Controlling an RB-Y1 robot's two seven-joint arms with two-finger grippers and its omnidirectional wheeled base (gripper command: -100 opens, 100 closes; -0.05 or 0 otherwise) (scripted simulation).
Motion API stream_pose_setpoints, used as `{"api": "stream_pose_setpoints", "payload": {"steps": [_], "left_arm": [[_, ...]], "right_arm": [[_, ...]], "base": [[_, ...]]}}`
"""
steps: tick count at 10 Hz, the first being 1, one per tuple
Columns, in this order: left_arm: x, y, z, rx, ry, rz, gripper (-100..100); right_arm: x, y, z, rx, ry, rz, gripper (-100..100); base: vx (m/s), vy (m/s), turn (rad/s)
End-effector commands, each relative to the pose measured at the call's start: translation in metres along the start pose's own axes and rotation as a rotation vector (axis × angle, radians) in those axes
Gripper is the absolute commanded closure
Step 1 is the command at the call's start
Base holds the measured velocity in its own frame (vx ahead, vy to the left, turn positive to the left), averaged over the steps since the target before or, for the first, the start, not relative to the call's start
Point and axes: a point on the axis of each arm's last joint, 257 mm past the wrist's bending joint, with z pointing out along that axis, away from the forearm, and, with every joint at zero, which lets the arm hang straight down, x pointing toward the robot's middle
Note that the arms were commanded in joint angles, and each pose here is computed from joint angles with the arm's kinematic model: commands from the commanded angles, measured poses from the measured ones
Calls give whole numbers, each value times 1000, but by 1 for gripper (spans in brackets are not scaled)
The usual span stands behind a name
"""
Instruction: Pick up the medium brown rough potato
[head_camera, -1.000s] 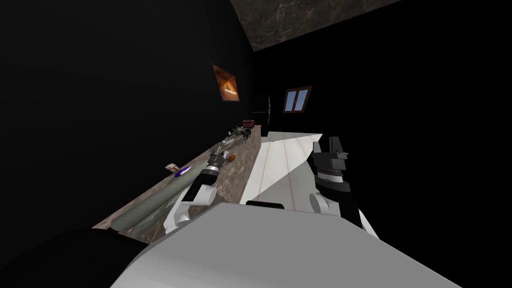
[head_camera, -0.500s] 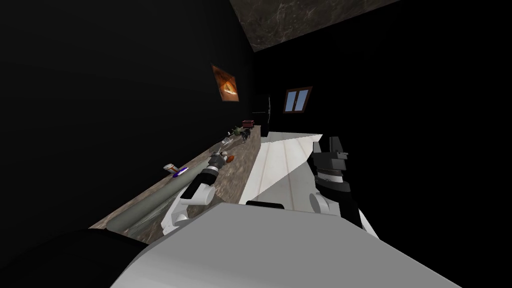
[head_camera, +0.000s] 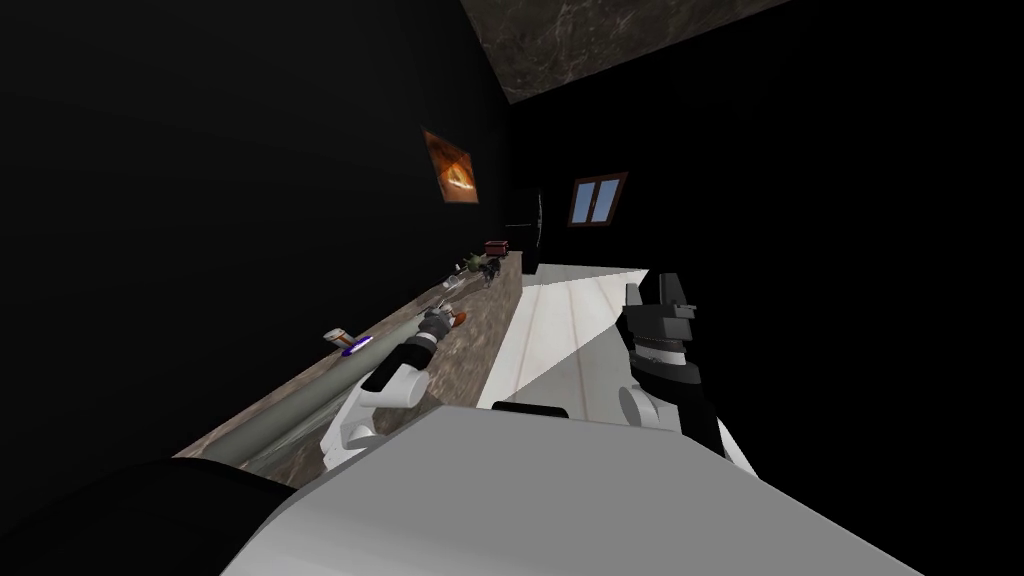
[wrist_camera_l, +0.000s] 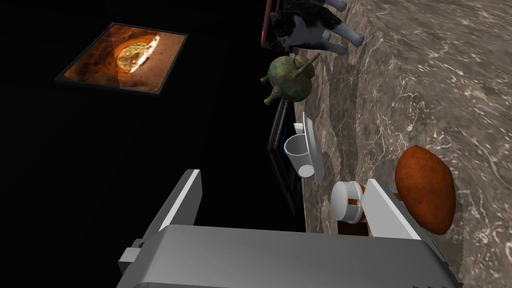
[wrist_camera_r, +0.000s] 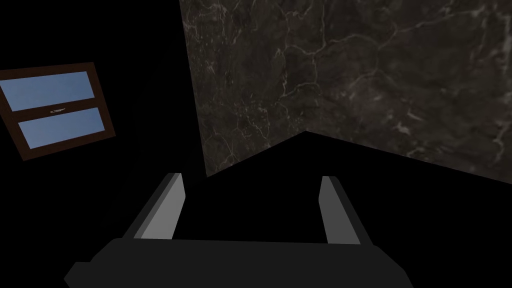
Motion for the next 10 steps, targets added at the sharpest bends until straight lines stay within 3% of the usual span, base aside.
{"api": "stream_pose_setpoints", "payload": {"steps": [1, 10], "left_arm": [[-2, 6, 0, -38, -5, -16, -100], [-15, 51, 0, -248, -47, -65, -100]], "right_arm": [[0, 0, 0, 0, 0, 0, 0], [0, 0, 0, 0, 0, 0, 0]], "base": [[54, -32, 47], [67, -26, 49]]}}
